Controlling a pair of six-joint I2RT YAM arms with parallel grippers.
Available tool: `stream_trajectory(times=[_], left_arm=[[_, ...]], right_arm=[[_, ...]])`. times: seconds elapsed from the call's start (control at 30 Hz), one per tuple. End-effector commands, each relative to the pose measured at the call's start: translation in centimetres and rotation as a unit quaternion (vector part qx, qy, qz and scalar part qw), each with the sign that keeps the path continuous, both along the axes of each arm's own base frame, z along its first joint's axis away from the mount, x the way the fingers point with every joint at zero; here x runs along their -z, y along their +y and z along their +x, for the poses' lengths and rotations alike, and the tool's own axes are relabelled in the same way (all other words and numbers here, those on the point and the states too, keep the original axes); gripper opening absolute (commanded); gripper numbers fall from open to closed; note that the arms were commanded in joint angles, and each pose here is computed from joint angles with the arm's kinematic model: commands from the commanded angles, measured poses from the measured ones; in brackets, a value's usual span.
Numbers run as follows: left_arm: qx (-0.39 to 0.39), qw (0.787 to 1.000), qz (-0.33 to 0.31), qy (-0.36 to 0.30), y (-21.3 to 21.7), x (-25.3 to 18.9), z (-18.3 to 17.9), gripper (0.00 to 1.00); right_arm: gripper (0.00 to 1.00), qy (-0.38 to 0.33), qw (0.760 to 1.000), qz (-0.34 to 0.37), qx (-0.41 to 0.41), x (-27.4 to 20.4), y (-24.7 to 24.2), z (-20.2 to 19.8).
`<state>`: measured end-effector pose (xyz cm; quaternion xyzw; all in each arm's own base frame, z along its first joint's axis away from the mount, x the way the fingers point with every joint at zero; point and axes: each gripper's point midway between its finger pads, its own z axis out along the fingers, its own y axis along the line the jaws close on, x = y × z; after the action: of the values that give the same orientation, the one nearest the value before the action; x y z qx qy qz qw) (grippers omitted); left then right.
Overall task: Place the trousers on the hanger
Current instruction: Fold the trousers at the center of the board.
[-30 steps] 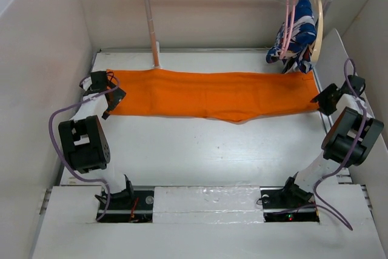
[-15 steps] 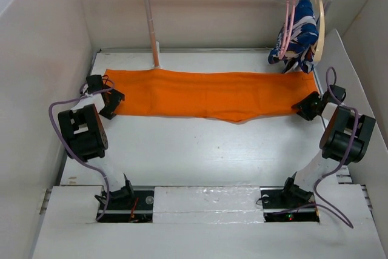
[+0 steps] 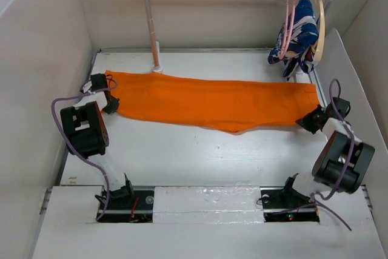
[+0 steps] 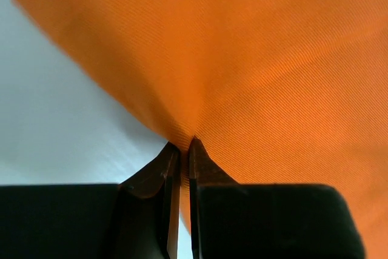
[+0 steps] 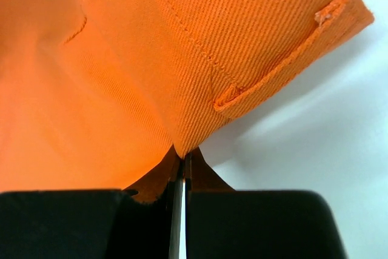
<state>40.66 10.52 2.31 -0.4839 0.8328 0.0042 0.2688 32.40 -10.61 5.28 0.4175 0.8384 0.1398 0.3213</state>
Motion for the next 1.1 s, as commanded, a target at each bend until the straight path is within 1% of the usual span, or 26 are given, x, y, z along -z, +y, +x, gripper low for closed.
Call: stream_trajectory(times=[0.0,0.1,0.13,0.17,0.2,0.23,0.3,0.33,0.37,0.4,0.43,0.5,0.53,0.57,0.6,0.63,0.67,0.7,0.73,0.77,0.83,0.87,0.9,0.97,1.0,1.07], left_arm=[[-0.054,0.979,0.132,0.147,5.0,0.6,-10.7,0.00],[-0.084,0.971,0.140,0.173,4.9,0.2,-14.6,0.00],[-0.087,0.969,0.148,0.176,5.0,0.0,-15.2,0.00],[-0.093,0.968,0.149,0.177,5.0,-0.2,-15.7,0.00],[-0.099,0.968,0.152,0.173,4.9,-1.1,-16.0,0.00],[-0.099,0.970,0.148,0.167,4.8,-1.5,-15.9,0.31],[-0.110,0.977,0.135,0.124,4.2,-3.6,-14.7,0.67],[-0.102,0.982,0.118,0.102,3.3,-4.3,-13.8,0.88],[-0.102,0.986,0.109,0.079,2.8,-5.7,-12.6,0.93],[-0.094,0.989,0.100,0.048,1.9,-7.0,-11.4,0.95],[-0.067,0.994,0.080,0.025,0.3,-7.9,-10.0,0.96],[-0.006,0.996,0.082,-0.028,-3.1,-11.0,-7.2,0.95],[0.024,0.995,0.082,-0.048,-4.8,-12.0,-6.4,0.90],[0.080,0.991,0.082,-0.071,-8.4,-13.1,-5.2,0.86],[0.111,0.988,0.080,-0.075,-10.3,-13.3,-5.0,0.81],[0.173,0.978,0.061,-0.101,-14.7,-13.8,-4.8,0.74],[0.189,0.977,0.049,-0.089,-15.2,-12.8,-5.3,0.67],[0.245,0.961,0.033,-0.125,-19.5,-13.6,-5.4,0.57],[0.276,0.952,0.011,-0.129,-21.8,-13.0,-6.2,0.35],[0.287,0.948,-0.011,-0.136,-23.8,-12.1,-6.8,0.27],[0.343,0.929,-0.045,-0.131,-28.7,-11.0,-8.9,0.14],[0.358,0.923,-0.056,-0.133,-30.2,-10.6,-9.4,0.12],[0.370,0.920,-0.056,-0.115,-31.3,-9.4,-10.0,0.10],[0.403,0.908,-0.045,-0.105,-33.7,-8.7,-11.4,0.07],[0.413,0.905,-0.038,-0.091,-34.2,-7.9,-11.8,0.05],[0.426,0.900,-0.020,-0.089,-34.9,-7.8,-12.5,0.03]], right_arm=[[0.00,0.019,0.999,-0.033,0.005,-0.4,-0.2,-4.5],[0.00,0.018,0.999,-0.027,0.012,-1.0,0.5,-7.2],[0.00,0.001,0.999,-0.047,0.008,-2.0,0.7,-8.0],[0.07,0.006,0.998,-0.054,0.012,-2.1,0.7,-8.9],[0.39,0.000,0.998,-0.064,0.015,-2.5,0.6,-9.2],[0.55,0.003,0.997,-0.075,0.004,-2.4,0.7,-9.7],[0.83,0.028,0.997,-0.077,0.011,-1.5,0.4,-10.6],[0.86,0.032,0.997,-0.073,0.012,-1.2,0.2,-10.8],[0.88,0.042,0.997,-0.068,0.016,-0.9,-0.1,-11.0],[0.92,0.045,0.996,-0.071,0.031,-0.9,-1.0,-11.3],[0.93,0.045,0.995,-0.074,0.042,-1.0,-1.6,-11.2],[0.96,0.045,0.996,-0.062,0.055,-0.9,-2.3,-10.9],[0.96,0.041,0.996,-0.053,0.062,-0.7,-2.4,-10.7],[0.96,0.037,0.995,-0.048,0.074,-0.6,-2.9,-10.7],[0.96,0.041,0.995,-0.034,0.079,0.1,-2.8,-10.8],[0.97,0.035,0.994,-0.026,0.099,0.5,-3.2,-10.6],[0.97,0.020,0.994,-0.038,0.099,0.1,-3.8,-10.0],[0.96,0.013,0.994,-0.030,0.101,0.7,-3.6,-9.8],[0.95,0.014,0.994,-0.014,0.111,1.5,-3.5,-9.5],[0.95,0.010,0.994,-0.005,0.112,1.9,-3.5,-9.2],[0.90,0.025,0.994,0.023,0.106,3.8,-2.6,-9.1],[0.85,0.009,0.995,0.027,0.095,3.7,-2.3,-8.2],[0.65,0.000,0.995,0.029,0.092,3.6,-2.2,-7.7],[0.41,-0.010,0.997,0.033,0.076,3.2,-1.8,-6.9],[0.17,-0.010,0.998,0.024,0.052,2.9,-1.3,-6.5],[0.03,-0.020,1.000,0.011,0.019,0.8,-0.4,-6.1]])
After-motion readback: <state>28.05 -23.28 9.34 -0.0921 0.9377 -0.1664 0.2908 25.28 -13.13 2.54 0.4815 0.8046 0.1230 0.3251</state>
